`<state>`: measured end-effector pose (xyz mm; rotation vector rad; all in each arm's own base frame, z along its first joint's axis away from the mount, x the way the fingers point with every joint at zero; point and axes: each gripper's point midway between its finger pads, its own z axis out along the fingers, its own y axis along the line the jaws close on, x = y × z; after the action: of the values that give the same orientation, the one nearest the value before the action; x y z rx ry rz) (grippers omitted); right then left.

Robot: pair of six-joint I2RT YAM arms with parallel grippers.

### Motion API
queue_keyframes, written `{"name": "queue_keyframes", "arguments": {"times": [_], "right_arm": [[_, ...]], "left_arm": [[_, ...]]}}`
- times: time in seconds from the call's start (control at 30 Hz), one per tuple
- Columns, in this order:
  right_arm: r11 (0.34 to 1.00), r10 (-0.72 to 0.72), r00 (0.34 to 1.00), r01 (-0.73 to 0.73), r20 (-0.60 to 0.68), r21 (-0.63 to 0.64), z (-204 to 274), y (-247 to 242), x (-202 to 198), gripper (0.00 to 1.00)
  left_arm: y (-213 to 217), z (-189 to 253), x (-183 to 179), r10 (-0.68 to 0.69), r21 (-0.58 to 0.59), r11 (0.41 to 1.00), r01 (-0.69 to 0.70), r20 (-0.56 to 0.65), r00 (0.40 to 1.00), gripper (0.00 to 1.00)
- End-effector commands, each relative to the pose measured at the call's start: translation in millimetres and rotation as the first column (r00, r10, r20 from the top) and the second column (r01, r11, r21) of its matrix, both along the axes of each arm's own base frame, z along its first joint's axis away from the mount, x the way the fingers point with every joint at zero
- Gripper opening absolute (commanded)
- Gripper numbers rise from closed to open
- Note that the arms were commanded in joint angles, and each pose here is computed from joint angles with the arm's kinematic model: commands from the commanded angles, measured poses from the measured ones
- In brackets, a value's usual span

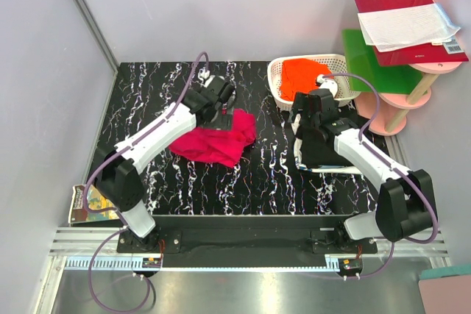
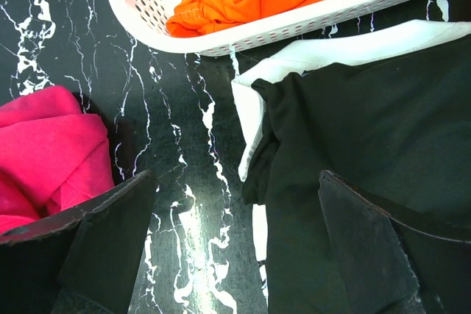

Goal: Fold and stack the t-shirts
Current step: Flatten out the tshirt

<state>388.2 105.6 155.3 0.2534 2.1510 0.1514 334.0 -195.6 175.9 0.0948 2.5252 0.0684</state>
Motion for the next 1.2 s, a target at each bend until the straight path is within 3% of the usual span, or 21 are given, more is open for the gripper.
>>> {"name": "queue_keyframes", "arguments": {"times": [0.0, 0.03, 0.1, 0.13, 0.2, 0.23, 0.3, 0.33, 0.43, 0.53, 0.6, 0.7, 0.8, 0.93, 1.1, 1.17], "right_arm": [[1.000, -0.005, 0.999, 0.005, 0.036, 0.018, 5, 2, 9, 1.00], [1.000, -0.010, 1.000, 0.010, 0.029, 0.014, 2, 2, 8, 1.00], [1.000, -0.009, 1.000, 0.008, 0.025, 0.013, -2, 2, 7, 1.00], [1.000, -0.009, 1.000, 0.009, 0.019, 0.009, -5, 1, 7, 1.00], [1.000, -0.010, 1.000, 0.010, 0.017, 0.002, -11, 0, 7, 1.00], [1.000, -0.013, 1.000, 0.014, 0.013, -0.006, -14, -1, 7, 1.00], [1.000, -0.011, 1.000, 0.012, 0.009, -0.002, -22, 0, 8, 1.00], [1.000, -0.003, 1.000, 0.003, 0.001, 0.001, -26, 2, 8, 1.00], [1.000, 0.013, 1.000, -0.012, -0.019, 0.008, -35, 6, 9, 1.00], [1.000, 0.015, 1.000, -0.015, -0.020, 0.002, -36, 6, 10, 1.00], [1.000, 0.015, 1.000, -0.015, -0.017, 0.005, -35, 6, 10, 1.00], [1.000, 0.015, 1.000, -0.015, -0.016, 0.000, -35, 5, 8, 1.00], [1.000, 0.016, 1.000, -0.016, -0.011, 0.004, -33, 5, 8, 1.00], [1.000, 0.007, 1.000, -0.007, 0.000, -0.005, -30, 2, 7, 1.00], [1.000, 0.007, 1.000, -0.007, 0.000, -0.003, -30, 2, 7, 1.00], [1.000, 0.010, 1.000, -0.010, -0.001, -0.001, -30, 3, 7, 1.00]], "left_arm": [[23, -14, 14, 0.106, 0.039, 0.993, -0.113, 0.144, 0.984, 0.99], [36, -45, 0, 0.119, 0.074, 0.989, -0.129, 0.123, 0.985, 0.99], [30, -39, 9, 0.140, -0.053, 0.990, -0.131, 0.254, 0.957, 0.99], [44, -70, -7, 0.143, -0.031, 0.990, -0.140, 0.237, 0.961, 0.99], [41, -57, -2, 0.178, -0.152, 0.980, -0.130, 0.368, 0.913, 0.99], [56, -85, -19, 0.171, -0.121, 0.983, -0.136, 0.364, 0.916, 0.99], [54, -75, -16, 0.189, -0.217, 0.972, -0.094, 0.473, 0.860, 0.99], [65, -102, -32, 0.172, -0.194, 0.977, -0.091, 0.453, 0.875, 0.99], [66, -116, -41, 0.187, -0.245, 0.967, -0.077, 0.465, 0.865, 0.99], [52, -119, -42, 0.147, -0.190, 0.980, -0.061, 0.481, 0.864, 0.99], [54, -141, -42, 0.152, -0.140, 0.985, -0.100, 0.434, 0.888, 0.99], [49, -140, -32, 0.131, -0.018, 0.991, -0.135, 0.394, 0.910, 0.99], [16, -89, -25, 0.040, -0.003, 0.999, -0.044, 0.475, 0.879, 0.99], [-19, -13, -9, -0.005, -0.094, 0.993, 0.066, 0.541, 0.841, 0.99], [-37, 28, 4, -0.054, -0.051, 0.994, 0.096, 0.527, 0.848, 0.99], [-38, 23, 6, -0.072, -0.016, 0.996, 0.092, 0.498, 0.864, 0.99]]}}
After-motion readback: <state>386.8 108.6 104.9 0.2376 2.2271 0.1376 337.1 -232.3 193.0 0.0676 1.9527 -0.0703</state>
